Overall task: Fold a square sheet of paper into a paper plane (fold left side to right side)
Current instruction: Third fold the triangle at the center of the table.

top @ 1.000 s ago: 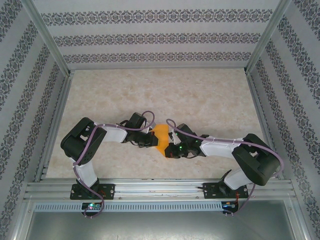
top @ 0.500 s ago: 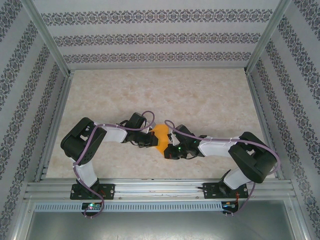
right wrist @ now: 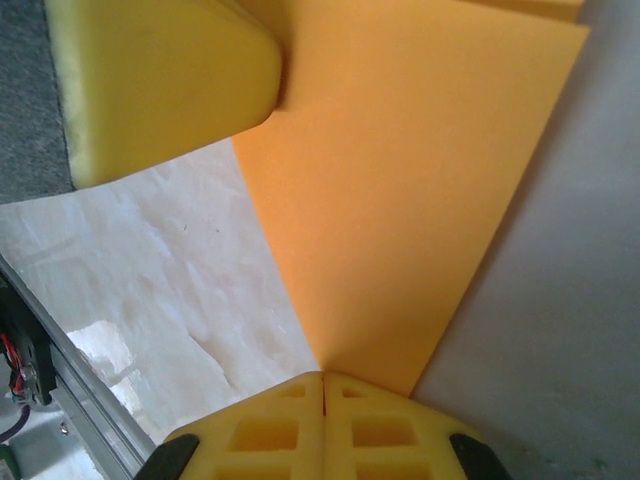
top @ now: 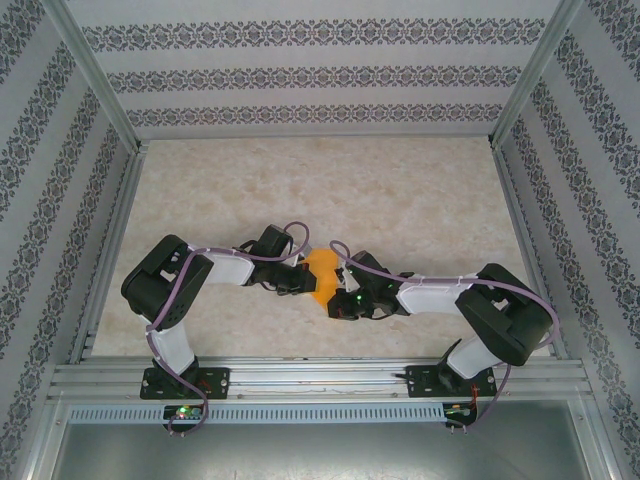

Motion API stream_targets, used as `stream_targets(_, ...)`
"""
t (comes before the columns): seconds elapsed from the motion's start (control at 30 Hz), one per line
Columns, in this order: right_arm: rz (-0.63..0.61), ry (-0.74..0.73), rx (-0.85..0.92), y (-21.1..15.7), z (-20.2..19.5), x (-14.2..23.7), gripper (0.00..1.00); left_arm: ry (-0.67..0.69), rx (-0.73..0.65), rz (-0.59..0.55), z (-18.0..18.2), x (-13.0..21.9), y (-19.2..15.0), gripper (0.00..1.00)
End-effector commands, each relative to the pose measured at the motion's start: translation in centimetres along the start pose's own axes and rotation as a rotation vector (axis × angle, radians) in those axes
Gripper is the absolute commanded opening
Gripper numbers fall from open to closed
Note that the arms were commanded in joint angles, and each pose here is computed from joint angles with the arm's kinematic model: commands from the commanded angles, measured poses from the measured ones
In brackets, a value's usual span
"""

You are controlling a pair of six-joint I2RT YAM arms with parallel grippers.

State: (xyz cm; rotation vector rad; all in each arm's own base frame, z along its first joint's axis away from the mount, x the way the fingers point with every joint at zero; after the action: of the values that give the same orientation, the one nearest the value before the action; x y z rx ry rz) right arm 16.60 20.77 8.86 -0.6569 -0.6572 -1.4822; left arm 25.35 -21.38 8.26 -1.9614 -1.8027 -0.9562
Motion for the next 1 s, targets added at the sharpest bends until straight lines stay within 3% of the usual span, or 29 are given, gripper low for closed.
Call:
stream_targets(0.0,0.055,-0.067,-0.048,-2.0,-1.9,0.2,0.00,0.156,0.067,0.066,2.5,-1.2,-1.7,0.00)
stream_targets(0.23,0.065,-0.045,-0.034,-3.0,-1.9,1.6,0.00,0.157,0.065,0.063,2.4,-1.1,-1.5,0.00)
stream_targets(0.5,-0.035,0.095,0.051,-1.9,1.1,4.2,0.00,0.141,0.060,0.053,2.1,-1.0,-1.3,0.00)
stream_targets(0.73,-0.064,0.075,0.078,0.4,3.0,2.3,0.00,0.133,0.061,0.048,2.0,-0.9,-1.3,0.00)
stream_targets(0.97,-0.072,0.007,0.047,1.2,2.3,0.9,0.00,0.134,0.062,0.050,2.0,-1.0,-1.4,0.00)
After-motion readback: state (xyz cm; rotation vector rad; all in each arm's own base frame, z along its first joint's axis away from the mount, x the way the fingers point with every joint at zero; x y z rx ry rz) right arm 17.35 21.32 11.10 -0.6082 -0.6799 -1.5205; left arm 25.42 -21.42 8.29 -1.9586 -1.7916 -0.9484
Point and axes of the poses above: each hand's point on the last joint's axis, 136 mm out from that joint toward the fingers, its own x axis back along the fingers, its own z axis along the line the jaws close on, y = z × x, the point moved 10 cm from there along x, back along the fingers, and after that the axes turned 8 degrees about -x, right-handed, at the moved point
